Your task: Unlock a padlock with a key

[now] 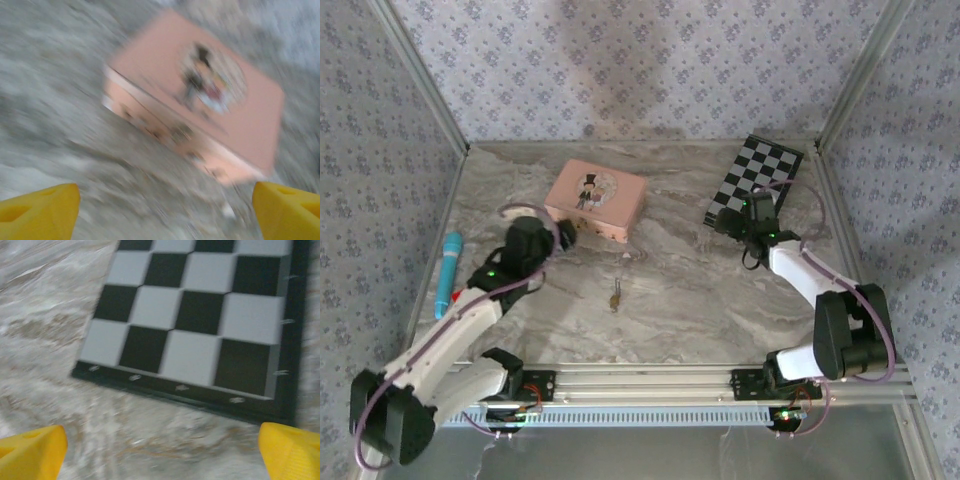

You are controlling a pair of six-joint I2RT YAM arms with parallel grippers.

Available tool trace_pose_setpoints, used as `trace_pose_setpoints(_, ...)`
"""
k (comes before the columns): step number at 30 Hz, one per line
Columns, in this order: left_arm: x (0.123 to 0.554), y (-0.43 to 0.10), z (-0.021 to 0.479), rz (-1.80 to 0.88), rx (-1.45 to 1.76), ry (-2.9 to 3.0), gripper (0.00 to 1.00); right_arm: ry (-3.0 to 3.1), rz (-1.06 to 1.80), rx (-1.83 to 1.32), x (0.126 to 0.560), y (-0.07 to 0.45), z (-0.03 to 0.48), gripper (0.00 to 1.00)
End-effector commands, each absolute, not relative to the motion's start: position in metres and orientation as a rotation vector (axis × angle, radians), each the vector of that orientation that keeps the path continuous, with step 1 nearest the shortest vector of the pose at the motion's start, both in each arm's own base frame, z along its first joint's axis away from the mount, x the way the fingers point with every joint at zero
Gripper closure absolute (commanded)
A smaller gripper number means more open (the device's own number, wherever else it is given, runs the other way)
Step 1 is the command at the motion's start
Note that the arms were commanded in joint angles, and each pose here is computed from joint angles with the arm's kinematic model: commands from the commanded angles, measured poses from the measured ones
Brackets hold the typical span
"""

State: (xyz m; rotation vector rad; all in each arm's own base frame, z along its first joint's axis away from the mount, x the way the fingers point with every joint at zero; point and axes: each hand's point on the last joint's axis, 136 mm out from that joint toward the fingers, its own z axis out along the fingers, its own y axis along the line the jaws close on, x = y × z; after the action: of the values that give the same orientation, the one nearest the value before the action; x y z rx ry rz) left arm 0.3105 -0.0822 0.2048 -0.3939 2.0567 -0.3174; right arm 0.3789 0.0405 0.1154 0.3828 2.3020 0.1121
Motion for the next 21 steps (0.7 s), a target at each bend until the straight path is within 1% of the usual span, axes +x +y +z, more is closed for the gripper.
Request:
trace_pose_setpoints(1, 0.313, -0.028, 0.21, -0.12, -0.435, 1.97, 0.1, 2.241, -0.094, 0.36, 0.372, 0.0, 0.122, 0.0)
trace_pose_setpoints(5, 0.322, 0.028, 0.204, 0.056, -0.564, 1.891, 0.09, 2.188, -0.163, 0.378, 0.371, -0.034, 0.12, 0.0)
trace_pose_setpoints(8, 0.333, 0.048, 0.182, 0.129, -0.587, 1.909, 0.09, 2.176, -0.197, 0.368, 0.368, -0.049, 0.112, 0.0)
trace_pose_setpoints(12, 0.349, 0.059, 0.157, 0.266, -0.516, 1.985, 0.09, 2.114, -0.213, 0.352, 0.372, -0.059, 0.105, 0.0)
trace_pose_setpoints(15, 0.356, 0.064, 0.146, 0.341, -0.472, 1.982, 0.09, 2.031, -0.203, 0.303, 0.38, -0.055, 0.105, 0.0)
trace_pose_setpoints(19, 0.36, 0.067, 0.139, 0.367, -0.435, 1.964, 0.09, 1.977, -0.216, 0.256, 0.39, -0.055, 0.108, 0.0)
trace_pose_setpoints(21, 0.362, 0.066, 0.134, 0.356, -0.41, 1.955, 0.09, 2.003, -0.195, 0.224, 0.393, -0.05, 0.099, 0.0)
